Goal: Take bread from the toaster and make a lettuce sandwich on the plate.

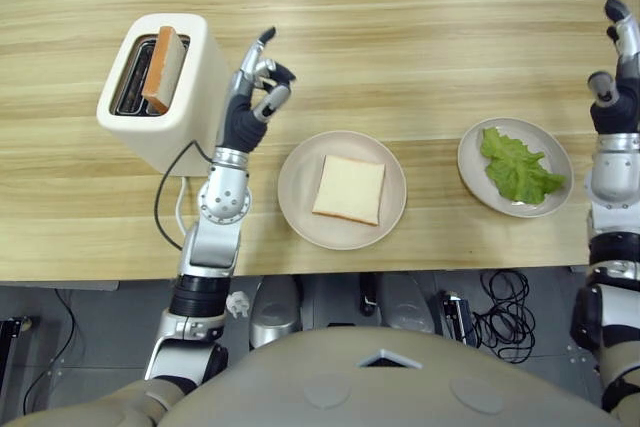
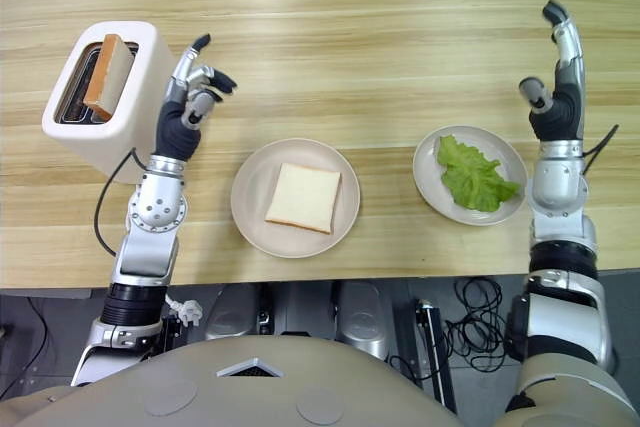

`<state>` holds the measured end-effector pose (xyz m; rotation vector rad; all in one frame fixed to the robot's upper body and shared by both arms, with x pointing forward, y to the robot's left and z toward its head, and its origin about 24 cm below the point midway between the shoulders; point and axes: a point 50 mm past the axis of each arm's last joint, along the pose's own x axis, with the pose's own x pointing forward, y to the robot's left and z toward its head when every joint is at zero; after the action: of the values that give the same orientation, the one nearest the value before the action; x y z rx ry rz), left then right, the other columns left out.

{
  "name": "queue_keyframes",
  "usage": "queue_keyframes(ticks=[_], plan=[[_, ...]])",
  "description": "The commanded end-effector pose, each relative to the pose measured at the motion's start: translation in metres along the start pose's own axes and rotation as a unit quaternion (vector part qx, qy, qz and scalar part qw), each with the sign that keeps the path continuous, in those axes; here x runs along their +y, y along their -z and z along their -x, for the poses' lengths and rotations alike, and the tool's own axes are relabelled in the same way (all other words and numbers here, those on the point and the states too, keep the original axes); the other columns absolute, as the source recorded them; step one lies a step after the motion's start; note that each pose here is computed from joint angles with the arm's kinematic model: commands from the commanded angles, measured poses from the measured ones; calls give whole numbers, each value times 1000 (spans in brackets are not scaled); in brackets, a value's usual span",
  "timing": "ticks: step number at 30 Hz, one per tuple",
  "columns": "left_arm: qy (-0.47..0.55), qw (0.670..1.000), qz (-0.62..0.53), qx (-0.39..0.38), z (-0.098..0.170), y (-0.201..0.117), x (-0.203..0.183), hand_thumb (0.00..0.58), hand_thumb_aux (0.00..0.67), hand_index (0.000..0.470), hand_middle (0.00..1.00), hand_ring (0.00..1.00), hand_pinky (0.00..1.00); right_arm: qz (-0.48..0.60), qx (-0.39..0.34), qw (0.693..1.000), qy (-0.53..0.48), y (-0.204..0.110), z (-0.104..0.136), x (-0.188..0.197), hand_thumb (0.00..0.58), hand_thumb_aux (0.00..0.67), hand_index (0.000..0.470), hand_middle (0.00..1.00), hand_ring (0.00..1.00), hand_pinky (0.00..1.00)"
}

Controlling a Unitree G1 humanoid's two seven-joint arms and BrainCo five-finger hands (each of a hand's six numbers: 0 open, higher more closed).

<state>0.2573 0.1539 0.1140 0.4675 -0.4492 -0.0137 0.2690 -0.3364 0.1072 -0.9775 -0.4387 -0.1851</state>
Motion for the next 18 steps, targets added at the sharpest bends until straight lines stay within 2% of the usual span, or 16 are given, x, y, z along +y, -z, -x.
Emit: queue_keyframes(ticks=[1, 3, 8, 18], plan=[[-22, 1000, -9, 14, 0, 9, 11, 0, 0, 0, 0, 0, 0, 99, 49, 991, -78, 25, 30, 14, 0, 0, 0, 0, 0, 0], [-25, 1000, -11, 14, 0, 10, 13, 0, 0, 0, 0, 0, 0, 121, 71, 987, -82, 33, 40, 14, 0, 0, 0, 0, 0, 0], [-28, 999, -14, 24, 1, 17, 14, 0, 0, 0, 0, 0, 0, 215, 67, 965, -132, 45, 65, 24, 0, 0, 0, 0, 0, 0], [-19, 999, -13, 48, 3, 30, 8, 0, 0, 0, 0, 0, 0, 294, 55, 933, -199, 55, 83, 34, 0, 0, 0, 0, 0, 0]])
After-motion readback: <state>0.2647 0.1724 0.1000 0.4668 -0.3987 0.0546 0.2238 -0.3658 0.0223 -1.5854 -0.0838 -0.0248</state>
